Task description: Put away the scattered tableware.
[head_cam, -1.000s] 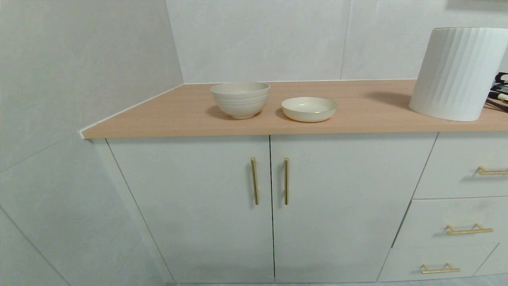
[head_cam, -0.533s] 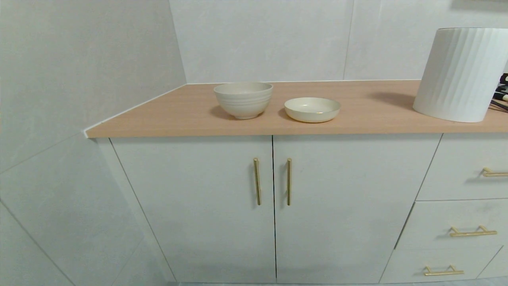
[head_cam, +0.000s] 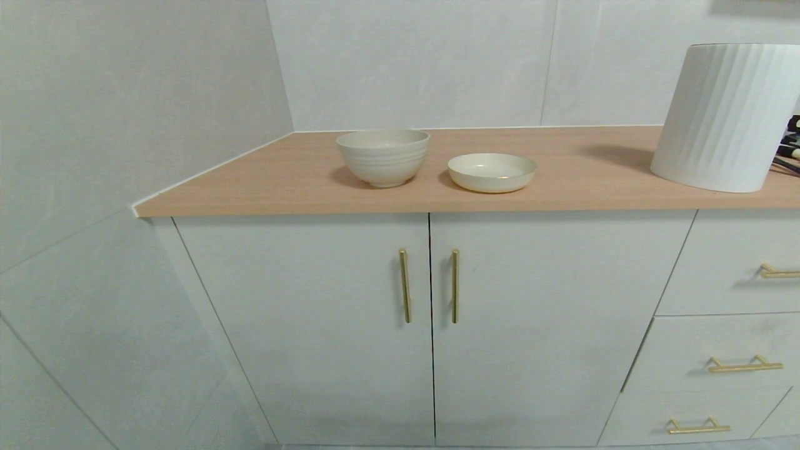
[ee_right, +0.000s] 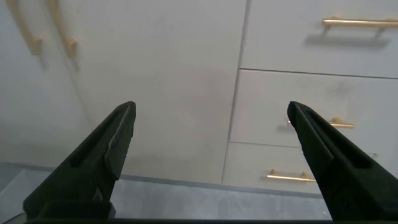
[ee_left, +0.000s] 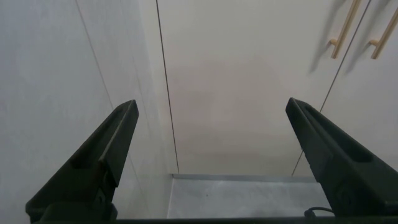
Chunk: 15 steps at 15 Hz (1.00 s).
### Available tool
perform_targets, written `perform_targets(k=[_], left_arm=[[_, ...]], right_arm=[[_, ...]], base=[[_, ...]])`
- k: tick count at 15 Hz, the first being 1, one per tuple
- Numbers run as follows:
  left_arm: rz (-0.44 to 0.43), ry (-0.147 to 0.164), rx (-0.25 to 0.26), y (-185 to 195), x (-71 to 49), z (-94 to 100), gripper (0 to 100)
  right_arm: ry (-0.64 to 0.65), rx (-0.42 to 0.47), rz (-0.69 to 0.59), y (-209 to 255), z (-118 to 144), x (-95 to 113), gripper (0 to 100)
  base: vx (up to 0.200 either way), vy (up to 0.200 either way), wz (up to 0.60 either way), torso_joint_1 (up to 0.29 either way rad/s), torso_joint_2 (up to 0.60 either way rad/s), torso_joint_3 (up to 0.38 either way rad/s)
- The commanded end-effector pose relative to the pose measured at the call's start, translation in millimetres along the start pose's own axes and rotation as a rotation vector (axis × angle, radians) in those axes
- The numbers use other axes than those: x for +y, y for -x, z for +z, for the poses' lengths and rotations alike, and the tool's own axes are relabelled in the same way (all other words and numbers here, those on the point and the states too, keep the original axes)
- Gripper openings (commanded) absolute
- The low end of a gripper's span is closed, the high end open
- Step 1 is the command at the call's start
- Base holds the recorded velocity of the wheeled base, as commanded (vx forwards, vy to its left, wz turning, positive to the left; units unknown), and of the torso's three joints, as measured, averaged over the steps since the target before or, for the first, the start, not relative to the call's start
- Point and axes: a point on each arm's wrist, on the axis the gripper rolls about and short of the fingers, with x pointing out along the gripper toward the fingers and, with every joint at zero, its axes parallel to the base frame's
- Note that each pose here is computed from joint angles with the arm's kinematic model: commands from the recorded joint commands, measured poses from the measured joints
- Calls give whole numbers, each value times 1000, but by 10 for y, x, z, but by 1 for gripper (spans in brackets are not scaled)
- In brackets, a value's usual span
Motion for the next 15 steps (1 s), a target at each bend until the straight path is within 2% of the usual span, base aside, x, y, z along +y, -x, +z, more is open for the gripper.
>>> perform_targets(k=[1,3,4,6,7,8,9,10,11,13,15], left_arm=[[1,0,0,0,0,0,100],[1,0,0,0,0,0,100],[1,0,0,0,0,0,100],[1,0,0,0,0,0,100],[1,0,0,0,0,0,100],[1,0,0,0,0,0,100],[1,0,0,0,0,0,100],[1,0,0,0,0,0,100],[1,0,0,0,0,0,100],[1,0,0,0,0,0,100],[1,0,0,0,0,0,100]], right_arm=[[-44,-35,148,25,432,16,100],[-106,207,333,-319,609,18,100],[-130,277,386,-541,724,7,100],[-145,322,455,-900,894,21,100],[-152,347,505,-1128,984,91,100],[-134,421,494,-1359,984,197,100],[-120,432,489,-1455,1014,247,100],[-99,451,543,-1671,1115,414,100],[-96,469,558,-1829,1137,491,100],[-95,450,593,-2094,1128,650,100],[-159,424,666,-2215,1112,780,100]], base=[[0,0,0,0,0,0],[0,0,0,0,0,0],[0,0,0,0,0,0],[0,0,0,0,0,0],[0,0,0,0,0,0],[0,0,0,0,0,0],[0,0,0,0,0,0],[0,0,0,0,0,0],[0,0,0,0,0,0],[0,0,0,0,0,0],[0,0,0,0,0,0]])
